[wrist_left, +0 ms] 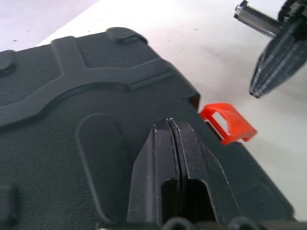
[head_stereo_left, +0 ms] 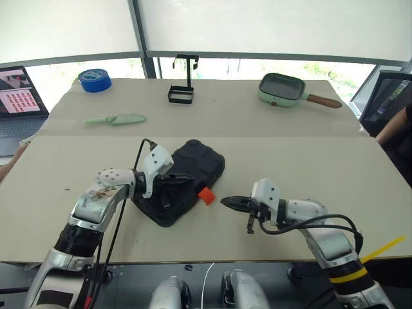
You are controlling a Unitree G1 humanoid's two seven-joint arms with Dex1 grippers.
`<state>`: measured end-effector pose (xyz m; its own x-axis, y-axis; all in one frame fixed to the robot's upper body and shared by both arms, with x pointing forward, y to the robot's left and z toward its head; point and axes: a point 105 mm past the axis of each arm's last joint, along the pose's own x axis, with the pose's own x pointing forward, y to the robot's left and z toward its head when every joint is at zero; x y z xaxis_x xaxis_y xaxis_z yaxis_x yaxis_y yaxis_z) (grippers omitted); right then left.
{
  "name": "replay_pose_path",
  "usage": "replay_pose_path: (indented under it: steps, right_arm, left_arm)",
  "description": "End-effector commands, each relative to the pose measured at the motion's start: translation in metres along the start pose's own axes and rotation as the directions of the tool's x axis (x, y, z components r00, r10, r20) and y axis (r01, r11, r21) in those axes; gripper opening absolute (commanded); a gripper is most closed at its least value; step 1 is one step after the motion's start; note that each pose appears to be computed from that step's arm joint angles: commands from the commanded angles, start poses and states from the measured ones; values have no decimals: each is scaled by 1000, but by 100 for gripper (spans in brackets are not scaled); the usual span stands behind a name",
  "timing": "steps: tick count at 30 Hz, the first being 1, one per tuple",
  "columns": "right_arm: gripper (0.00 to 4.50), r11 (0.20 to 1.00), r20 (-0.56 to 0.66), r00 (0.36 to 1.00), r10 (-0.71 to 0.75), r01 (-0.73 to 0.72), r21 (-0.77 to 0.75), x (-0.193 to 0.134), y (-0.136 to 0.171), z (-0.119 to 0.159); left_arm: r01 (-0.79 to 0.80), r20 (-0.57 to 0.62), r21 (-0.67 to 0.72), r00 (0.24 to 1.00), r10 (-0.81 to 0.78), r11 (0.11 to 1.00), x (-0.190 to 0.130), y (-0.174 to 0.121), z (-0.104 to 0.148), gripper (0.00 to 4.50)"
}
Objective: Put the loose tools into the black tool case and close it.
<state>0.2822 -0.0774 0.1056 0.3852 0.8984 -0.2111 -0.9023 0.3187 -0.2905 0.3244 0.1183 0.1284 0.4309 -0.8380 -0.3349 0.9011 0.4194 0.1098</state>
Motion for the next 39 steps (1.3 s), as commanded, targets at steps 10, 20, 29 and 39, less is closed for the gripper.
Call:
replay_pose_path:
  steps: [10,20,29,39]
  right_arm:
    - [0,997,-40,997,-69,68,-40,22,-12,-6]
    - [0,1000,-28,999,18,-18,-1,5,4,5]
    - [0,1000,-30,999,16,-16,0,20,-3,5]
    - [0,999,-13,1000,22,-22,50,40,-8,-5]
  left_arm:
    - [-46,-113,-104,993,34,994,-3,-1,-37,8]
    - [-57,-119,-114,992,43,992,-5,0,-42,8]
    - [-54,-118,-114,992,40,992,-3,-1,-42,8]
    - [-55,-125,-119,991,40,991,-4,-1,-43,8]
